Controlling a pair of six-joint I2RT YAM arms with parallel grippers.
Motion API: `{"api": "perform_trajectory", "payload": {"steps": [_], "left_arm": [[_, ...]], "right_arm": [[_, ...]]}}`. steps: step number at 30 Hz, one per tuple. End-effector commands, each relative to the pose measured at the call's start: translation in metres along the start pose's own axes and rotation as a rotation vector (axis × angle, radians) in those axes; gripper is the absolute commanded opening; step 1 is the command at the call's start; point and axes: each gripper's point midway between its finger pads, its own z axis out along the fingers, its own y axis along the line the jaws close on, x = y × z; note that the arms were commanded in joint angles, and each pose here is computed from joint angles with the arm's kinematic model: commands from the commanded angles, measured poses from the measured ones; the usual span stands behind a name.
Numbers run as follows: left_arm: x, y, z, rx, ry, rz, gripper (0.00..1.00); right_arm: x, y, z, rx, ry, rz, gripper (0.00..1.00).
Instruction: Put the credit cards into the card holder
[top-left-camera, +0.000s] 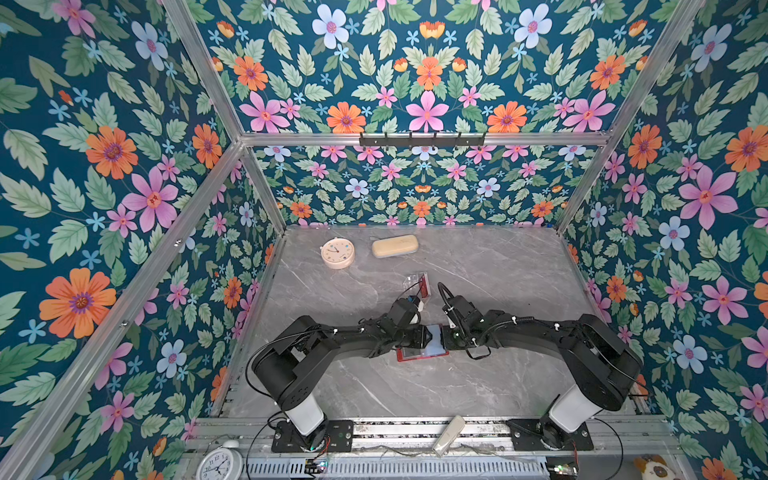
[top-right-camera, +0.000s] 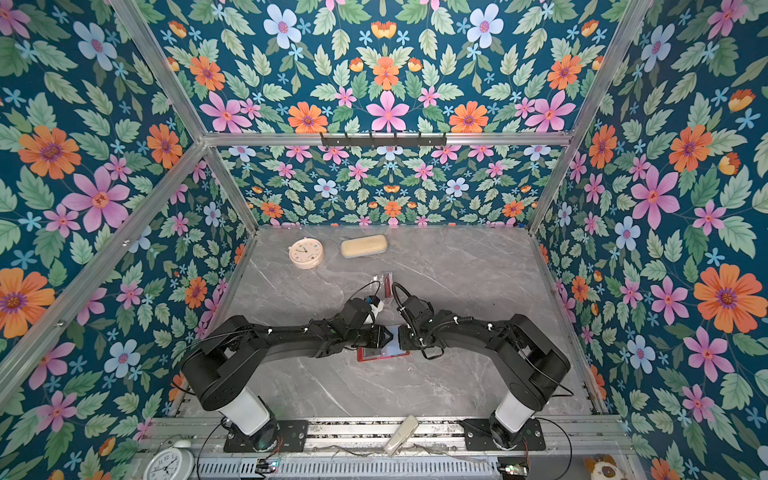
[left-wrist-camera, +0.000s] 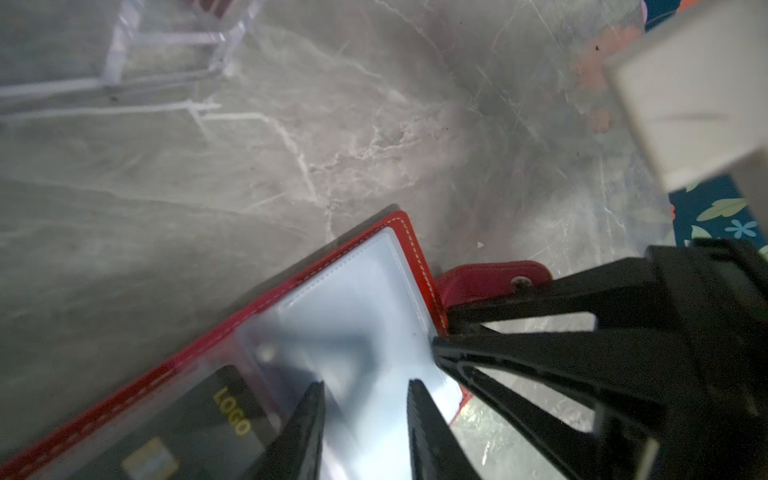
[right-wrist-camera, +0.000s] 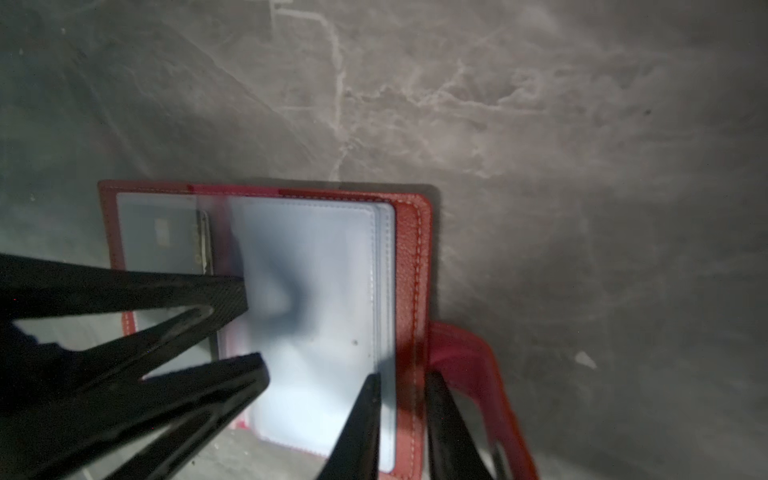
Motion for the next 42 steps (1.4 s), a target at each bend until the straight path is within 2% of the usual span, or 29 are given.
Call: {"api": "perform_trajectory", "payload": {"steps": [1, 7, 11, 15, 18, 28, 35, 42], "left_arm": [[0.001, -0.001, 0.002, 0.004, 0.009, -0.008, 0.35], [0.005, -0.001, 0.004, 0.013, 0.019, -0.016, 0.33], [0.006, -0.002, 0.005, 0.018, 0.021, -0.020, 0.27], [0.006, 0.000, 0.005, 0.010, 0.017, -0.022, 0.15], [0.005, 0.000, 0.005, 0.007, 0.012, -0.021, 0.00], [-0.003, 0.001, -0.009, -0.012, -0.040, -0.018, 0.00], [-0.004, -0.003, -0.010, 0.007, -0.046, -0.018, 0.00], [-0.003, -0.004, -0.009, 0.017, -0.047, -0.018, 0.00]], "right_arm": [[0.007, -0.004, 0.002, 0.018, 0.029, 0.010, 0.22], [0.006, -0.004, 0.002, 0.016, 0.026, 0.010, 0.21], [0.005, -0.003, 0.000, 0.012, 0.020, 0.010, 0.21], [0.003, -0.002, -0.004, 0.007, 0.006, 0.010, 0.21], [0.001, -0.002, -0.008, 0.007, -0.008, 0.010, 0.21], [-0.011, 0.000, -0.029, -0.016, -0.107, 0.022, 0.18], [-0.012, 0.016, -0.022, -0.080, -0.073, 0.009, 0.12], [-0.015, 0.031, -0.012, -0.142, -0.043, 0.001, 0.17]]}}
